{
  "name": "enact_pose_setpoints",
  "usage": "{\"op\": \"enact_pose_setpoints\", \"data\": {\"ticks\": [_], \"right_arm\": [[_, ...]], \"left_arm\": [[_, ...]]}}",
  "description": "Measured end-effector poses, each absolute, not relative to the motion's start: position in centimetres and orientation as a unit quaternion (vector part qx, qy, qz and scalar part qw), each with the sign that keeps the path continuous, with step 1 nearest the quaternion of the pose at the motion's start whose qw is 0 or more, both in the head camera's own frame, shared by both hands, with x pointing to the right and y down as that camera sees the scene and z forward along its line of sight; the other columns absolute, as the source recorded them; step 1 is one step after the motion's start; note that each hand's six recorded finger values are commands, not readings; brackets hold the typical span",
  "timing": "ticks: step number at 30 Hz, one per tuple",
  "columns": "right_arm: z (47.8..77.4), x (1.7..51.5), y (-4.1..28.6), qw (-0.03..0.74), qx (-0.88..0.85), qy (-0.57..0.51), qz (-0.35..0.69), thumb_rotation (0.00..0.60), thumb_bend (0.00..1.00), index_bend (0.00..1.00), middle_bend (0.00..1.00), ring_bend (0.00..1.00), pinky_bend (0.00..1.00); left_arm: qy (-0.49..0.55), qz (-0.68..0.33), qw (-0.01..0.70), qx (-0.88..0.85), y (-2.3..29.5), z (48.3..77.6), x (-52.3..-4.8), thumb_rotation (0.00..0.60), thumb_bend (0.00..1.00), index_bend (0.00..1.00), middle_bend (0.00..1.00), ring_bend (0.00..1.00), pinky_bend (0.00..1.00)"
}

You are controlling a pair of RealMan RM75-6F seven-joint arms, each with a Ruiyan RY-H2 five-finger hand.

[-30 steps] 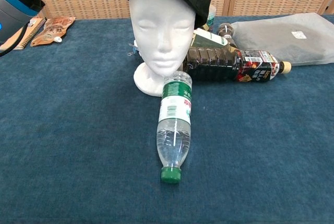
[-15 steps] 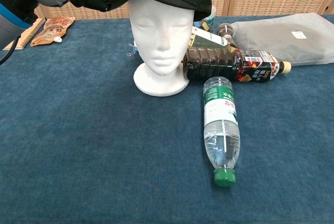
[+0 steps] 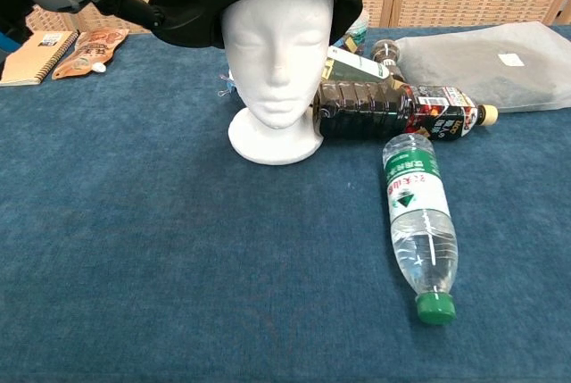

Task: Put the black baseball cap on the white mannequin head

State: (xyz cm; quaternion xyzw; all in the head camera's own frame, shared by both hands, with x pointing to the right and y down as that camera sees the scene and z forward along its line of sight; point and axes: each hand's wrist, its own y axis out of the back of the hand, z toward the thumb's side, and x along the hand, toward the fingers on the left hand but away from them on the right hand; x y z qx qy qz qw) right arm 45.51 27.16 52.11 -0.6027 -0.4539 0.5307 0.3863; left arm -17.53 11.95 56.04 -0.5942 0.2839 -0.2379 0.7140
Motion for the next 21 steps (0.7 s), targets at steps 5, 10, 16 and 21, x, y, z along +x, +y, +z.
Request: {"op": "enact_pose_setpoints", "data": {"ticks": [5, 10, 16, 21], "right_arm": [[52.2, 45.5, 27.1, 0.386, -0.604, -0.453, 0.53, 0.6, 0.16, 0.37, 0.42, 0.44, 0.42], [52.2, 45.4, 27.0, 0.387, -0.605, -0.452, 0.529, 0.6, 0.16, 0.37, 0.42, 0.44, 0.42], [52.3, 45.2, 26.9, 0.387, -0.607, -0.447, 0.531, 0.6, 0.16, 0.37, 0.42, 0.44, 0.42], [52.5, 45.0, 26.7, 0.387, -0.609, -0.444, 0.532, 0.6, 0.16, 0.37, 0.42, 0.44, 0.42]], "left_arm": [[0.277, -0.267, 0.698, -0.604, 12.4, 55.8, -19.1, 0.6, 0.26, 0.11, 0.19, 0.09, 0.43], [0.279, -0.301, 0.68, -0.608, 12.7, 55.8, -21.9, 0.6, 0.26, 0.11, 0.19, 0.09, 0.41], [0.296, -0.331, 0.643, -0.624, 13.5, 55.4, -25.0, 0.6, 0.26, 0.11, 0.19, 0.09, 0.4], [0.305, -0.373, 0.607, -0.632, 14.7, 55.1, -28.6, 0.6, 0.26, 0.11, 0.19, 0.09, 0.4]]}}
